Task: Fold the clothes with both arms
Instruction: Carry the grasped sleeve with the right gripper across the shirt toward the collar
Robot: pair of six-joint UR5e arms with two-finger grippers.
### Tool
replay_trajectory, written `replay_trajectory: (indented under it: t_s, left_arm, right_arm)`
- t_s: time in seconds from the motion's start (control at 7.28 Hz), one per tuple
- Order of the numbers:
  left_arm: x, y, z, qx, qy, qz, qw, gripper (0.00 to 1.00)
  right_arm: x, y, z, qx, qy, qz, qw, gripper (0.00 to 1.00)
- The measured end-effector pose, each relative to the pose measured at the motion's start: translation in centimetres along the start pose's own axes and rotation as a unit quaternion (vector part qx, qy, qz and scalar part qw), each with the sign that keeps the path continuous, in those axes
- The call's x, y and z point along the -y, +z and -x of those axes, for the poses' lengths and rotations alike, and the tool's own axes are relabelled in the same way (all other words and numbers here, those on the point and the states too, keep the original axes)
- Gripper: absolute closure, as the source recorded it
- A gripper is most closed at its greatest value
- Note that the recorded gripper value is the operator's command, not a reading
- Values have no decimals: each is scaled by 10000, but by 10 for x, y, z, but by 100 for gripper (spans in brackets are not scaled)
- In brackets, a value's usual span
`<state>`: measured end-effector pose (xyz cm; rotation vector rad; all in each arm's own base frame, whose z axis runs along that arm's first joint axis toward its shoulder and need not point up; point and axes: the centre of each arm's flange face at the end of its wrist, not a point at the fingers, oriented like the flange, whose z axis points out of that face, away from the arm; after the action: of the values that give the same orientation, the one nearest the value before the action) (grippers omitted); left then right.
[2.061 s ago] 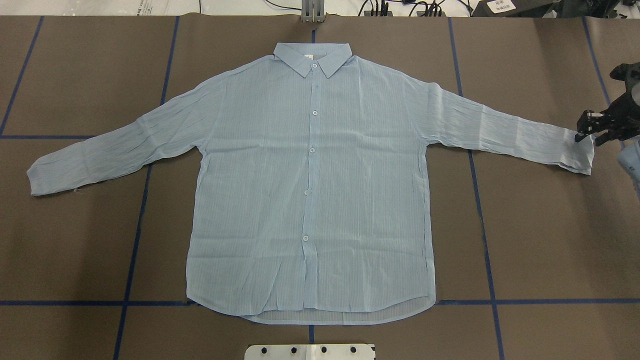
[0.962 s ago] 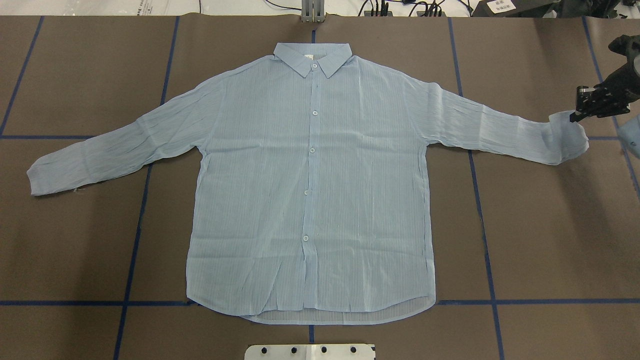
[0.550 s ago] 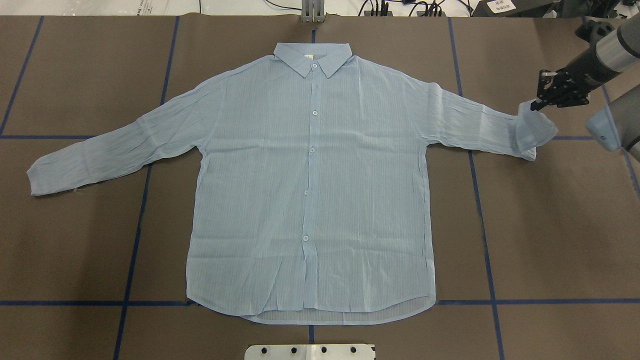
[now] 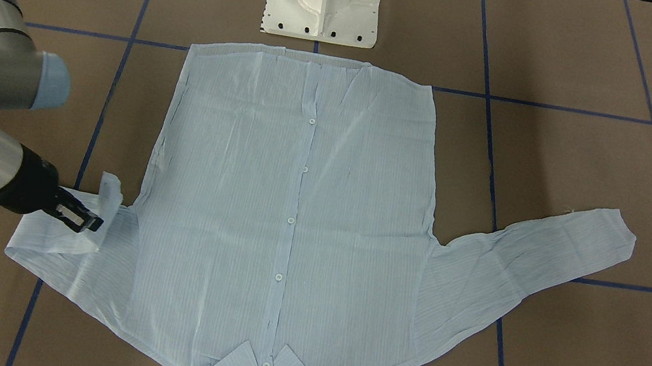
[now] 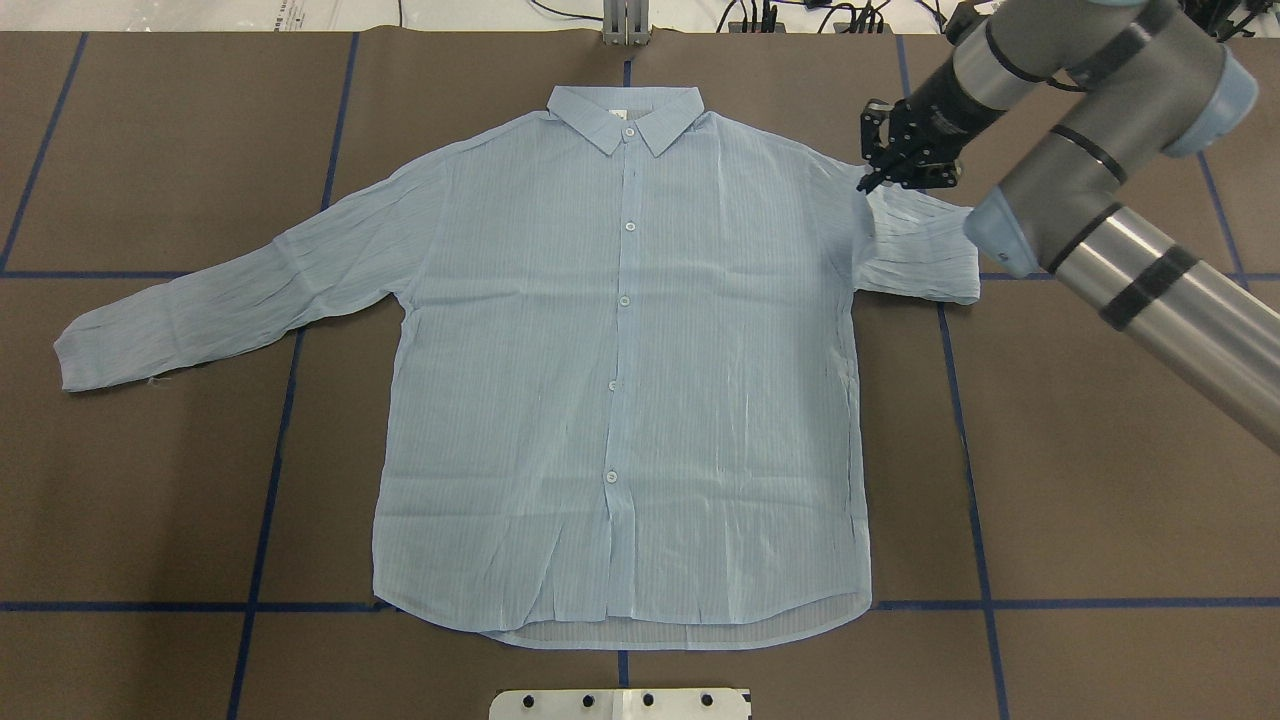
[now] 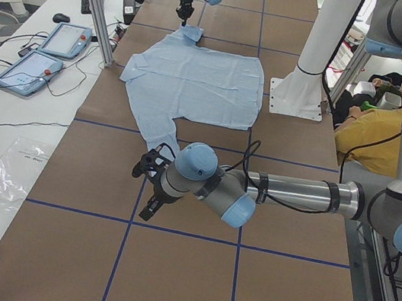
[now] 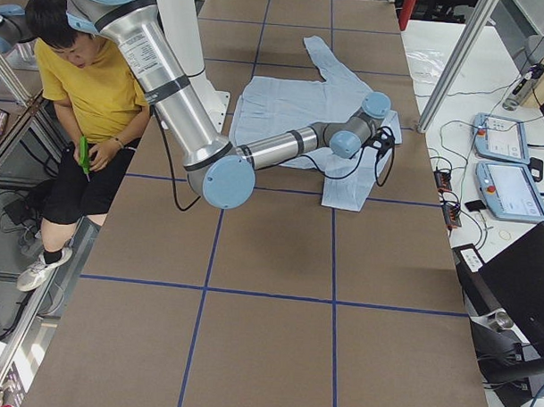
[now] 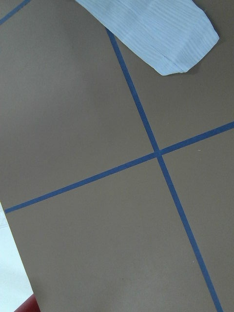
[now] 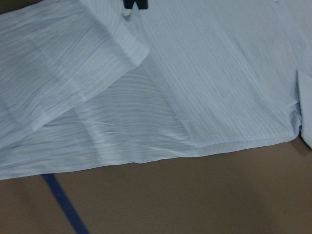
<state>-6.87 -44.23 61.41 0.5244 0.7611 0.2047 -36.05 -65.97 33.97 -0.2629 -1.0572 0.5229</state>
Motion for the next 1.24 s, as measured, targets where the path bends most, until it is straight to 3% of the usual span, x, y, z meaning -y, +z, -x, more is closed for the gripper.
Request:
replay_trajectory:
  t_s: [0.41, 0.69, 0.96, 1.24]
  left_arm:
    - [3, 0, -4, -23, 81, -39, 10000, 1]
    - [2, 1, -5, -95, 81, -42, 9999, 1]
    - [0, 2, -7, -282, 23, -17, 9996, 1]
    - [2, 2, -9, -317, 29, -49, 9995, 0]
  right_arm:
    - [-85, 56, 138, 73, -99, -221, 9997, 100]
    - [-134, 84, 181, 95, -157, -369, 9992, 100]
    - [-162, 95, 199, 135, -183, -433, 9988, 100]
    - [-179, 106, 207, 140, -120, -521, 9985, 82]
